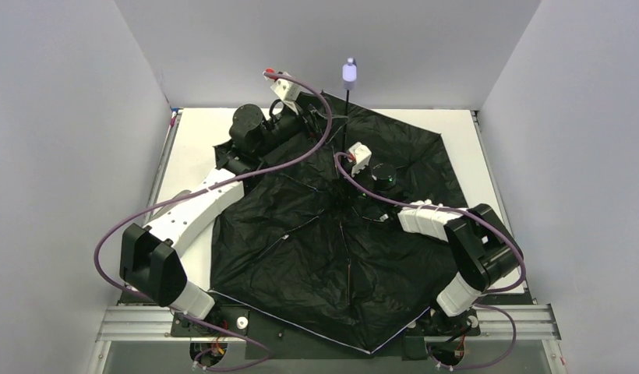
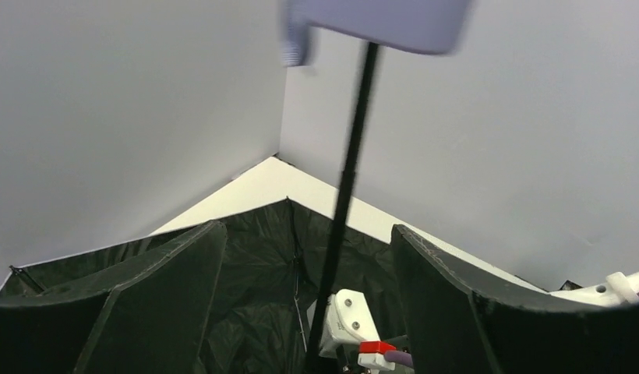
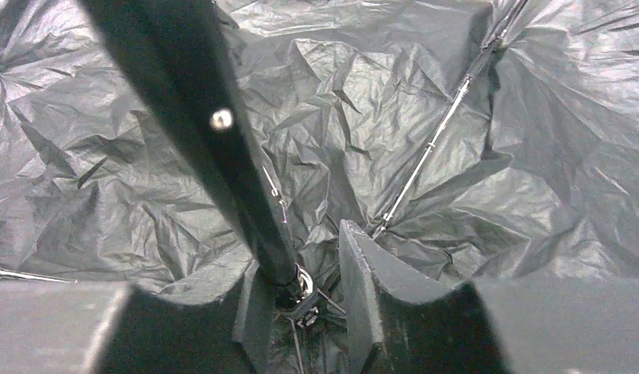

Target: Open the umbrella

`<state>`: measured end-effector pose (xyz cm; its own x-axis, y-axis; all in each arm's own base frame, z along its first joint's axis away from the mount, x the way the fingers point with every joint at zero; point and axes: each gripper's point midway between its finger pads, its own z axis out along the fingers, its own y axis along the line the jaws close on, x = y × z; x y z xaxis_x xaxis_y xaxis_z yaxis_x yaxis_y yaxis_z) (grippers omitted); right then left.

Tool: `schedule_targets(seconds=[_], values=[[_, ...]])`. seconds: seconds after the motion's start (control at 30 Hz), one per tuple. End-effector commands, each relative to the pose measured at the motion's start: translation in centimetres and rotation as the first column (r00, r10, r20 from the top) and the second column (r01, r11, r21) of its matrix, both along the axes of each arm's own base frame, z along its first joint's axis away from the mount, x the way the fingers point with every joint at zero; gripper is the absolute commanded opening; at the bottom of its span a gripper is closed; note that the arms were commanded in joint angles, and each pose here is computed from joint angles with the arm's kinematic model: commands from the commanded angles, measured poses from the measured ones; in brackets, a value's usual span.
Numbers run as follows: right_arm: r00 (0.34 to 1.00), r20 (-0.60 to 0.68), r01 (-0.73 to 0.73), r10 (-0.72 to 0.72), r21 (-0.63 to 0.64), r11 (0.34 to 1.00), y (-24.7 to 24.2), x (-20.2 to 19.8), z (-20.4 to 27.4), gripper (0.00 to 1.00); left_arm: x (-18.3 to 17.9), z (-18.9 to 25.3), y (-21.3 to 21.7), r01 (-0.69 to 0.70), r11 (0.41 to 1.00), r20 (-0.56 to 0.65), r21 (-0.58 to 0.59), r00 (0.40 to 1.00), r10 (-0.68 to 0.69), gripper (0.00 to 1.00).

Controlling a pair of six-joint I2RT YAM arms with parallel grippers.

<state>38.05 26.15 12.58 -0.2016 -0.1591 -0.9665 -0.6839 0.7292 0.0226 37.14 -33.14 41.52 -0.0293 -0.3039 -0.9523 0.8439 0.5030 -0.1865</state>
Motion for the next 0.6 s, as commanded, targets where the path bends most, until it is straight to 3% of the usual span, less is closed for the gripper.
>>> schedule_targets(seconds=[0.0, 0.17, 0.3, 0.37, 0.43, 0.57], values=[[0.999, 0.042, -0.035, 0.033, 0.05, 0.998, 1.4, 0.8, 1.4, 0.26, -0.9, 0.6, -0.2, 0.058, 0.998, 0.067, 0.021, 0.996, -0.06, 0.74], [0.998, 0.048, -0.053, 0.051, 0.048, 0.997, 1.5, 0.4, 1.3, 0.23, -1.8, -3.3, -0.8, 0.12, 0.99, 0.029, 0.07, 0.992, -0.122, 0.73], [0.997, 0.047, -0.069, 0.067, 0.038, 0.997, 1.6, 0.1, 1.2, 0.23, -1.1, -5.0, -1.9, 0.127, 0.988, -0.002, 0.085, 0.992, -0.128, 0.66], [0.997, 0.042, -0.069, 0.068, 0.035, 0.997, 1.5, 0.0, 1.1, 0.22, -0.3, -5.6, -2.3, 0.118, 0.989, -0.021, 0.085, 0.993, -0.116, 0.59], [0.997, 0.037, -0.068, 0.067, 0.032, 0.997, 1.4, 0.0, 0.9, 0.22, 0.4, -6.0, -2.6, 0.109, 0.991, -0.038, 0.081, 0.994, -0.107, 0.42], [0.997, 0.03, -0.065, 0.065, 0.029, 0.997, 1.3, -0.2, 0.7, 0.22, 0.2, -5.1, -3.4, 0.154, 0.987, -0.045, 0.045, 0.987, -0.152, 0.22]])
